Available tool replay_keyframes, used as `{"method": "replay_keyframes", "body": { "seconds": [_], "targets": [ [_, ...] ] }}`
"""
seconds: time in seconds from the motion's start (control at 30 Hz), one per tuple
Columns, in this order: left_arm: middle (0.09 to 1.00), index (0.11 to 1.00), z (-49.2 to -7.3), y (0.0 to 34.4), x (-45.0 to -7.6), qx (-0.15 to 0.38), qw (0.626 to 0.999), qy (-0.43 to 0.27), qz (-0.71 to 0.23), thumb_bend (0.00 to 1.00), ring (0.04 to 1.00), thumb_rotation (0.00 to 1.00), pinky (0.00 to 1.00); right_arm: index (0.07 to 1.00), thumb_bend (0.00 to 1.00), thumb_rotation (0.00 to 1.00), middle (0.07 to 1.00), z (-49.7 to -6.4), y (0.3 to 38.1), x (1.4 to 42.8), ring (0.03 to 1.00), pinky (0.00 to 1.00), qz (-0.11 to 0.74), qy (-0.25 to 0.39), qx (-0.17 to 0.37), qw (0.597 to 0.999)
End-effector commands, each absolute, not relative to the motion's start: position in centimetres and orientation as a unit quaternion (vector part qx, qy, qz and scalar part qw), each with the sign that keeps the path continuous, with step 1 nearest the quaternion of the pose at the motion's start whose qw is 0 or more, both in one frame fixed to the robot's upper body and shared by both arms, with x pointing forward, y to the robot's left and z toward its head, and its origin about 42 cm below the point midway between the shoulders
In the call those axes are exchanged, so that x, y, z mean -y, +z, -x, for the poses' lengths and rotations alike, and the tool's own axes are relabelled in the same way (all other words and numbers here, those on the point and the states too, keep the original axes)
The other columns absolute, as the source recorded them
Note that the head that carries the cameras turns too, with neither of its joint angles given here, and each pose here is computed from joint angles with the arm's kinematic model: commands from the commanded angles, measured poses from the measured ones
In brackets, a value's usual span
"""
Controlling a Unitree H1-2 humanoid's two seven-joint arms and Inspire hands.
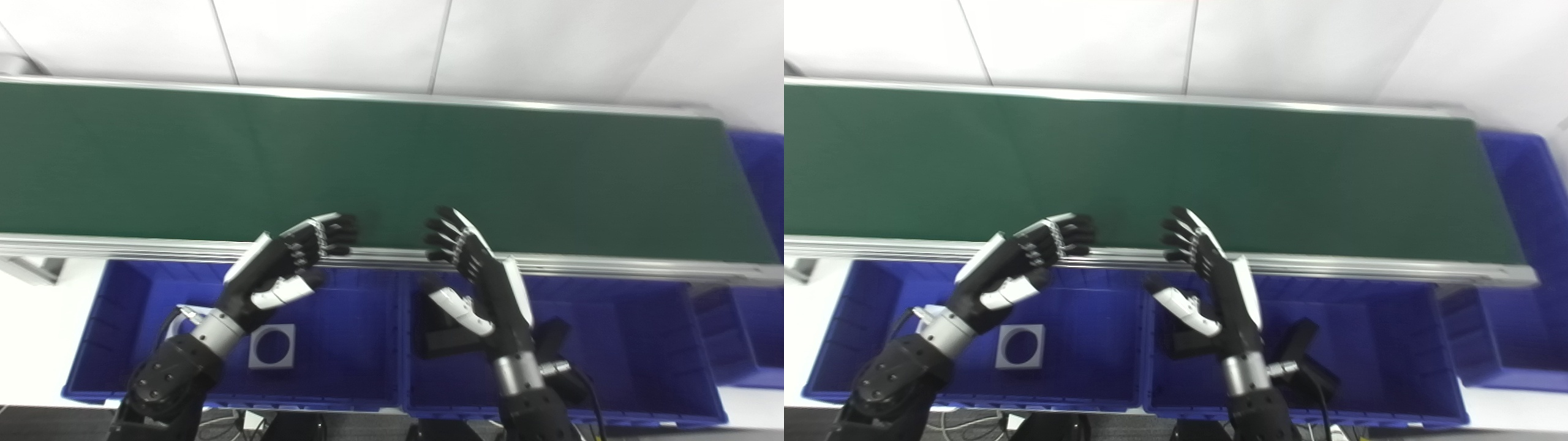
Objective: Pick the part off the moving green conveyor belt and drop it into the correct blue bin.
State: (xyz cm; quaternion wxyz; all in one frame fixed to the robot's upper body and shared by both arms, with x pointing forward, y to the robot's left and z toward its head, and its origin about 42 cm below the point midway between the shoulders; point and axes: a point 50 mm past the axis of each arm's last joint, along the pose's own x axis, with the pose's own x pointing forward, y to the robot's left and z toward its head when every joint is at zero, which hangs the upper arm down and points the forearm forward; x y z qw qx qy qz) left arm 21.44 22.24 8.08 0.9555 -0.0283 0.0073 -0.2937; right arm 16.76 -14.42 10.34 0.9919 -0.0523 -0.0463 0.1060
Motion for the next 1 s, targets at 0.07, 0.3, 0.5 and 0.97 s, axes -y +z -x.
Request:
{"method": "replay_keyframes", "body": {
  "seconds": [0.07, 0.3, 0.5, 0.97],
  "targets": [
    [0.831, 0.831, -22.3, 8.7, -23.4, 0.023, 0.954, -0.297, 0.028, 0.84, 0.828, 0.60, 0.80, 0.886, 0.71, 0.60, 0.830, -17.3, 10.9, 13.5, 0.783, 0.69, 0.040, 0.097, 0.055, 0.993],
    [0.821, 0.826, -22.2, 8.6, -23.4, 0.022, 0.955, -0.293, 0.026, 0.83, 0.817, 0.58, 0.79, 0.890, 0.72, 0.60, 0.835, -17.1, 10.8, 13.6, 0.786, 0.70, 0.039, 0.098, 0.055, 0.993],
    [0.827, 0.833, -21.6, 8.7, -22.7, 0.024, 0.958, -0.286, 0.025, 0.84, 0.823, 0.58, 0.79, 0.886, 0.71, 0.60, 0.824, -16.6, 10.7, 14.3, 0.777, 0.69, 0.043, 0.097, 0.057, 0.993],
    [0.888, 0.884, -20.3, 8.5, -20.8, 0.025, 0.956, -0.292, 0.026, 0.87, 0.875, 0.56, 0.83, 0.872, 0.69, 0.62, 0.812, -13.7, 11.0, 15.9, 0.760, 0.68, 0.087, 0.074, 0.050, 0.992]
  ]
}}
